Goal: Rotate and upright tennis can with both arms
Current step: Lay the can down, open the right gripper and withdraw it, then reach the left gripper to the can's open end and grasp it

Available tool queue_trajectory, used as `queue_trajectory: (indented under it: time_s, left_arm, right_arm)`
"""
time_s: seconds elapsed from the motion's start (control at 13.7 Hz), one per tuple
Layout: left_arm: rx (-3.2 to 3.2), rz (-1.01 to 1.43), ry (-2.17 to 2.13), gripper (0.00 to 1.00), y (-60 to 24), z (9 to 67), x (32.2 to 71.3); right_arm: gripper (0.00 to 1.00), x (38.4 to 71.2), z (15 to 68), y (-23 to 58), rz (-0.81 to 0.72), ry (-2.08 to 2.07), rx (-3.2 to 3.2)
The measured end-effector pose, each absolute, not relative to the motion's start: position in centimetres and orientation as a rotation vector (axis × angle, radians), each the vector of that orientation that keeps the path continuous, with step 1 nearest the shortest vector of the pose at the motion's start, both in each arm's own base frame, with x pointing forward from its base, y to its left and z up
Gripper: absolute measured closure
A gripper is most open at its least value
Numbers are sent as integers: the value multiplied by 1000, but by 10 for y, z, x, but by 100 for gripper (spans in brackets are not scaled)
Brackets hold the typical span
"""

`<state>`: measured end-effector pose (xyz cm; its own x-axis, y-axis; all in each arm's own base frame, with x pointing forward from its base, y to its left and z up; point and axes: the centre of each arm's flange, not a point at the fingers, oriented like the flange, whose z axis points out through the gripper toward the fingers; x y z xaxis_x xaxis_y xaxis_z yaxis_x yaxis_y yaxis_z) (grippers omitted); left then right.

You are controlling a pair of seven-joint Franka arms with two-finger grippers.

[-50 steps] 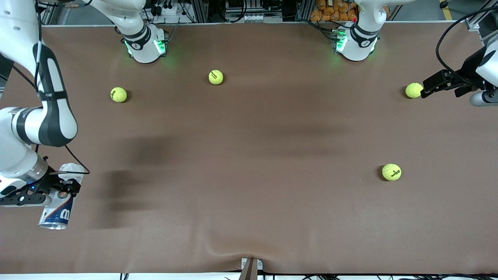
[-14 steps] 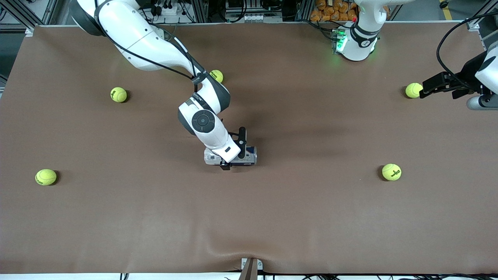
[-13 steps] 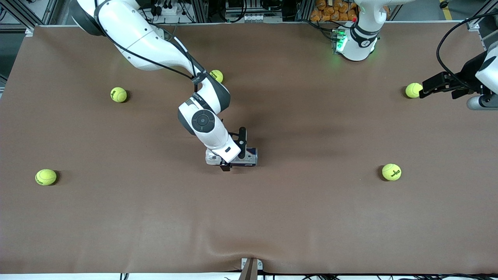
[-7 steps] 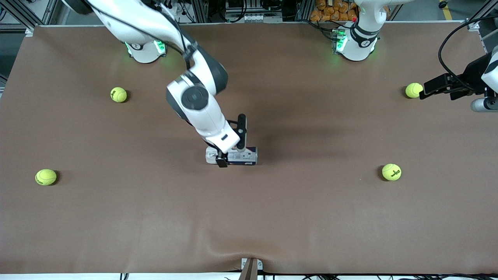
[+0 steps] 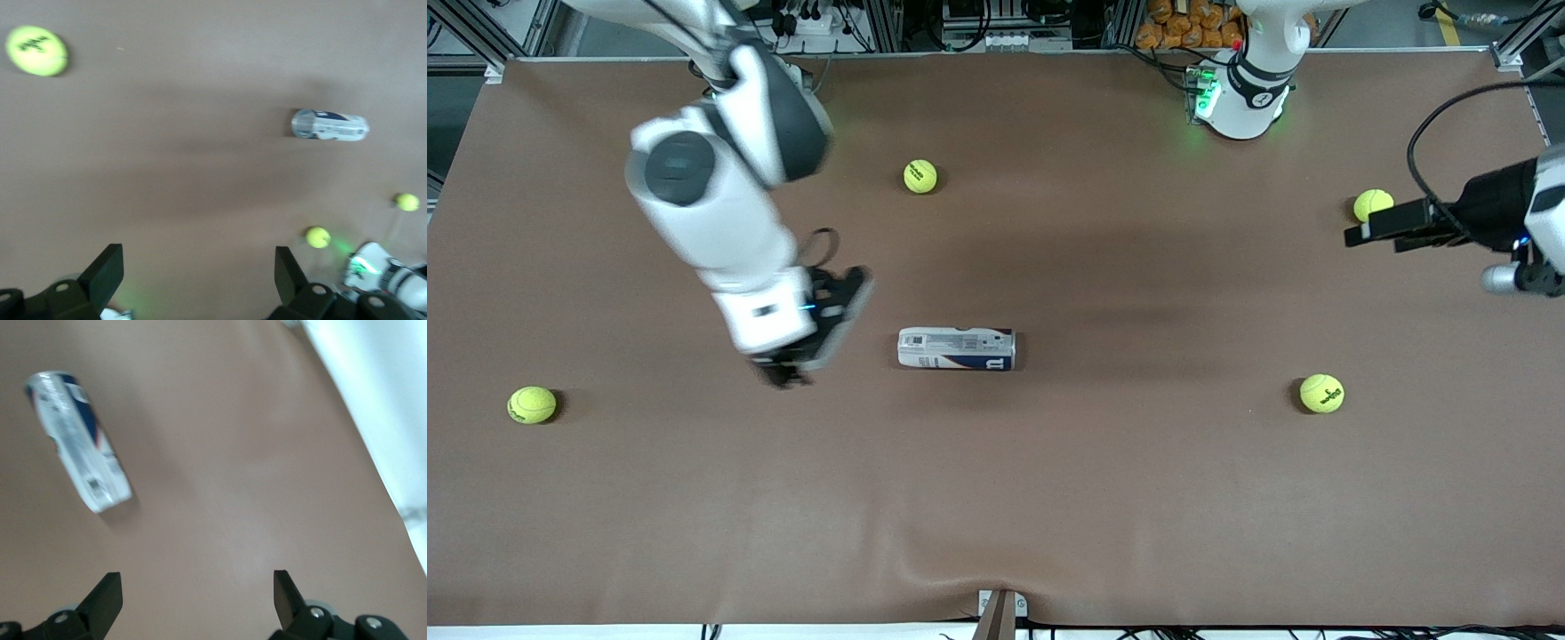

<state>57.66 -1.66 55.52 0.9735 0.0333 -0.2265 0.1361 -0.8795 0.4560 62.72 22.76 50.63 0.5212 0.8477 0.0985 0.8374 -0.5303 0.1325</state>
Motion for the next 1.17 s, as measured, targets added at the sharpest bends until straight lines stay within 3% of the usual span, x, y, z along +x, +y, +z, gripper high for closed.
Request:
queue_trajectory:
  time_s: [0.29, 0.8, 1.17]
  left_arm:
    - [2524, -281, 100, 0, -43, 515, 599]
    - [2301, -252, -15, 0, -89, 437, 618]
    - [2142, -226, 0, 0, -107, 357, 624]
  right_arm:
    - [0, 630, 563, 98, 229, 898, 2898]
    - [0, 564, 621, -41, -80, 281, 3092]
    - [0, 547, 644, -53, -129, 33, 3128]
